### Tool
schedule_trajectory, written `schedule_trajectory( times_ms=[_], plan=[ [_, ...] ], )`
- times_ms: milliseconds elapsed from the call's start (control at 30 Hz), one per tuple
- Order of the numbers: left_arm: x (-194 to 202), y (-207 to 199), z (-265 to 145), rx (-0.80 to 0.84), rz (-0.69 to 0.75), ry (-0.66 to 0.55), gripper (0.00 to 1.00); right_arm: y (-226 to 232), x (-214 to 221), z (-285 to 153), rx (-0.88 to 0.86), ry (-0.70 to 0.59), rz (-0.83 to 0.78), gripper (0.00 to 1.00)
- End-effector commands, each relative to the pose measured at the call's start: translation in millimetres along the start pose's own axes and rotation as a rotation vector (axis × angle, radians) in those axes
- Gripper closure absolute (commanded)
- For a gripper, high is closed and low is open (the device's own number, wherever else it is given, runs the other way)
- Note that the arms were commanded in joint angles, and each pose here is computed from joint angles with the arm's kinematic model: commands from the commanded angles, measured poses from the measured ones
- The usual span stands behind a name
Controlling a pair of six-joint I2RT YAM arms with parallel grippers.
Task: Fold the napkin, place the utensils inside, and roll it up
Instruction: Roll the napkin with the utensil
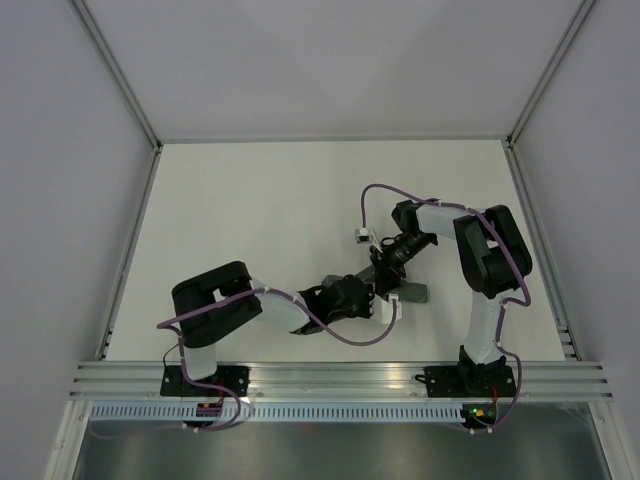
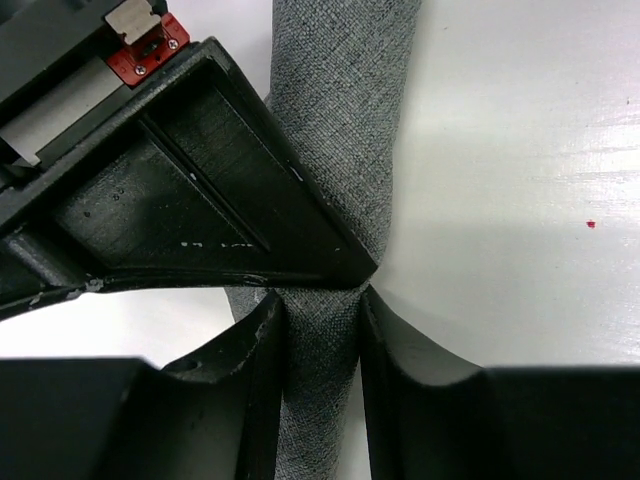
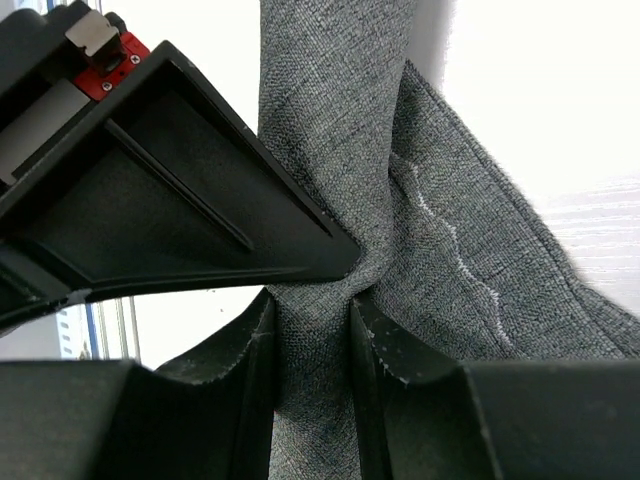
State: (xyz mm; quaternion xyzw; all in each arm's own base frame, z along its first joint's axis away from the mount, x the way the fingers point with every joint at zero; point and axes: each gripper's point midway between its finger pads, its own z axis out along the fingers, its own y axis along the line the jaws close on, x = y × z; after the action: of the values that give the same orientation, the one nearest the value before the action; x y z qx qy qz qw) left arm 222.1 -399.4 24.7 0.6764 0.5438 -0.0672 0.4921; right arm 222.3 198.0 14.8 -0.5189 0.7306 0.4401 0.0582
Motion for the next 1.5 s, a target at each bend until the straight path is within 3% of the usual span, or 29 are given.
schedule_trajectory(
  times_ms=[0,33,67,167,433,700,867,1000,1300,1467],
  plan=[
    [21,-36,-1,0.181,-0.068,0.082,0.76,-25,55,9,0.068,0.208,0.008,0.7],
    [19,-37,0,0.188,-0.085,0.083,0.78,-26,52,7,0.079,0.202,-0.002,0.63],
    [23,-38,-1,0.198,-0.089,0.099,0.88,-26,49,6,0.084,0.195,-0.008,0.6],
    [22,-45,-4,0.23,-0.114,0.092,0.98,-26,37,-4,0.114,0.161,-0.029,0.48],
    [20,-48,-6,0.259,-0.157,0.093,0.98,-26,3,-43,0.161,0.048,-0.035,0.31],
    [21,-49,-6,0.3,-0.217,0.117,0.98,-34,-30,-103,0.247,-0.166,-0.012,0.29],
    [29,-53,-8,0.381,-0.317,0.165,0.98,-22,-46,-139,0.279,-0.318,-0.035,0.29],
    [30,-45,-4,0.436,-0.429,0.181,0.98,-7,-48,-166,0.404,-0.388,-0.124,0.29],
    [38,-46,-10,0.626,-0.652,0.247,0.98,29,-35,-160,0.685,-0.433,-0.355,0.23],
    [43,-47,-6,0.698,-0.737,0.303,0.98,34,-22,-128,0.735,-0.309,-0.45,0.23]
  ],
)
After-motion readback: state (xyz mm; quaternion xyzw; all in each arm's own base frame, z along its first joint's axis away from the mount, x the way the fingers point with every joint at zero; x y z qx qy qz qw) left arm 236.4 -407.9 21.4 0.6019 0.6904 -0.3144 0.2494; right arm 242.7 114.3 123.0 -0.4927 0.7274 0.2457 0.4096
